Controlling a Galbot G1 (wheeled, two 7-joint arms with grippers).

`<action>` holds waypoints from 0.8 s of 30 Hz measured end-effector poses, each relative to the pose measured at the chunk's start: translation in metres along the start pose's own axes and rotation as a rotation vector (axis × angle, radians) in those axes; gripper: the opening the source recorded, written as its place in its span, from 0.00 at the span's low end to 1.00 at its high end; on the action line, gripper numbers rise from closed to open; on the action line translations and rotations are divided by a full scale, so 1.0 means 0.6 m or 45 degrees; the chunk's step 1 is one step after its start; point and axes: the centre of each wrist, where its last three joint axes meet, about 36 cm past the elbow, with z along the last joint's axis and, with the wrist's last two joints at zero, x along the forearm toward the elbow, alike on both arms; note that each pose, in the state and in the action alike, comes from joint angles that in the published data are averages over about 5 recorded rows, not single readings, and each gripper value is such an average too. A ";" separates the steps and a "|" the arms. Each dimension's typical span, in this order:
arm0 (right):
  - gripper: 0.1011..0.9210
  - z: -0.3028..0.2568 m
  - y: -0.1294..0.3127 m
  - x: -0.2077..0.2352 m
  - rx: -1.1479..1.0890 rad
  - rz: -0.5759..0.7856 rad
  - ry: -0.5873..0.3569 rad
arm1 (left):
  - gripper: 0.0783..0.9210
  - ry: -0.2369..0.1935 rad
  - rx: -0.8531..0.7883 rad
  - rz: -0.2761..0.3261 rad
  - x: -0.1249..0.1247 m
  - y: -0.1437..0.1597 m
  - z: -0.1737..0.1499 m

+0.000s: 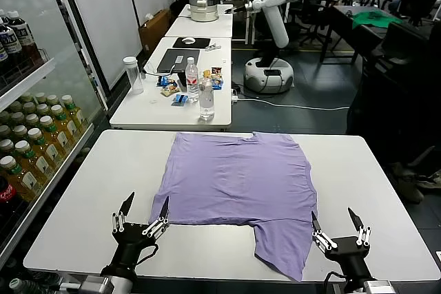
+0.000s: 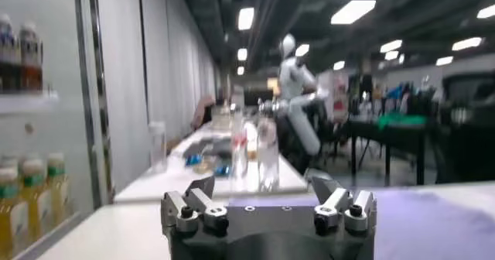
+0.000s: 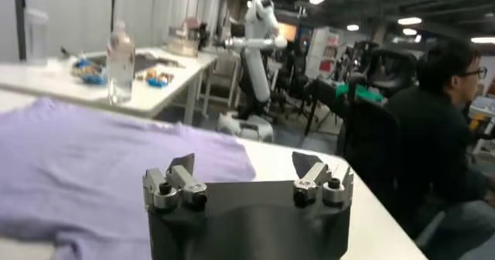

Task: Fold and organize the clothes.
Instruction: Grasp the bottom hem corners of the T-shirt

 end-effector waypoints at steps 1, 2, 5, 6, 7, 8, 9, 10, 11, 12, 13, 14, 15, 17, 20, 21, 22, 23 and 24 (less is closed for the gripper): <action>0.88 0.003 0.002 0.000 0.002 0.000 0.008 | 0.88 0.015 -0.002 0.001 -0.003 0.001 0.002; 0.88 0.005 0.004 0.000 0.005 -0.001 0.015 | 0.88 0.030 -0.004 0.002 -0.005 0.002 0.005; 0.88 0.020 0.015 0.002 0.017 -0.005 0.054 | 0.88 0.118 -0.014 0.000 -0.022 0.006 0.020; 0.88 0.024 0.019 0.003 0.020 -0.007 0.066 | 0.88 0.146 -0.018 -0.003 -0.029 0.008 0.025; 0.88 0.028 0.023 0.004 0.023 -0.010 0.078 | 0.88 0.172 -0.021 -0.007 -0.035 0.009 0.030; 0.88 0.033 0.027 0.005 0.024 -0.013 0.089 | 0.88 0.196 -0.024 -0.011 -0.041 0.010 0.035; 0.88 0.037 0.032 0.005 0.024 -0.017 0.100 | 0.88 0.219 -0.028 -0.016 -0.047 0.011 0.040; 0.88 0.041 0.036 0.005 0.024 -0.022 0.110 | 0.88 0.241 -0.031 -0.021 -0.054 0.013 0.045; 0.88 0.045 0.041 0.006 0.022 -0.028 0.120 | 0.88 0.261 -0.034 -0.025 -0.060 0.014 0.049; 0.88 0.049 0.045 0.006 0.018 -0.035 0.129 | 0.88 0.279 -0.037 -0.030 -0.066 0.015 0.054; 0.88 0.052 0.050 0.006 0.014 -0.042 0.138 | 0.88 0.296 -0.040 -0.035 -0.071 0.017 0.058; 0.88 0.056 0.054 0.006 0.010 -0.051 0.147 | 0.88 0.311 -0.043 -0.039 -0.077 0.019 0.062; 0.88 0.059 0.059 0.006 0.005 -0.060 0.157 | 0.88 0.325 -0.045 -0.044 -0.081 0.021 0.065; 0.88 0.065 0.067 0.007 -0.006 -0.080 0.175 | 0.87 0.347 -0.048 -0.051 -0.089 0.024 0.070; 0.88 0.071 0.078 0.008 -0.025 -0.110 0.197 | 0.80 0.374 -0.048 -0.055 -0.097 0.028 0.075; 0.87 0.074 0.081 0.008 -0.033 -0.120 0.204 | 0.75 0.381 -0.046 -0.053 -0.098 0.029 0.077; 0.86 0.076 0.084 0.007 -0.042 -0.129 0.212 | 0.72 0.387 -0.043 -0.052 -0.099 0.029 0.078; 0.84 0.078 0.087 0.007 -0.050 -0.137 0.220 | 0.69 0.393 -0.039 -0.050 -0.100 0.029 0.078; 0.81 0.080 0.090 0.007 -0.061 -0.145 0.229 | 0.66 0.397 -0.033 -0.047 -0.101 0.029 0.079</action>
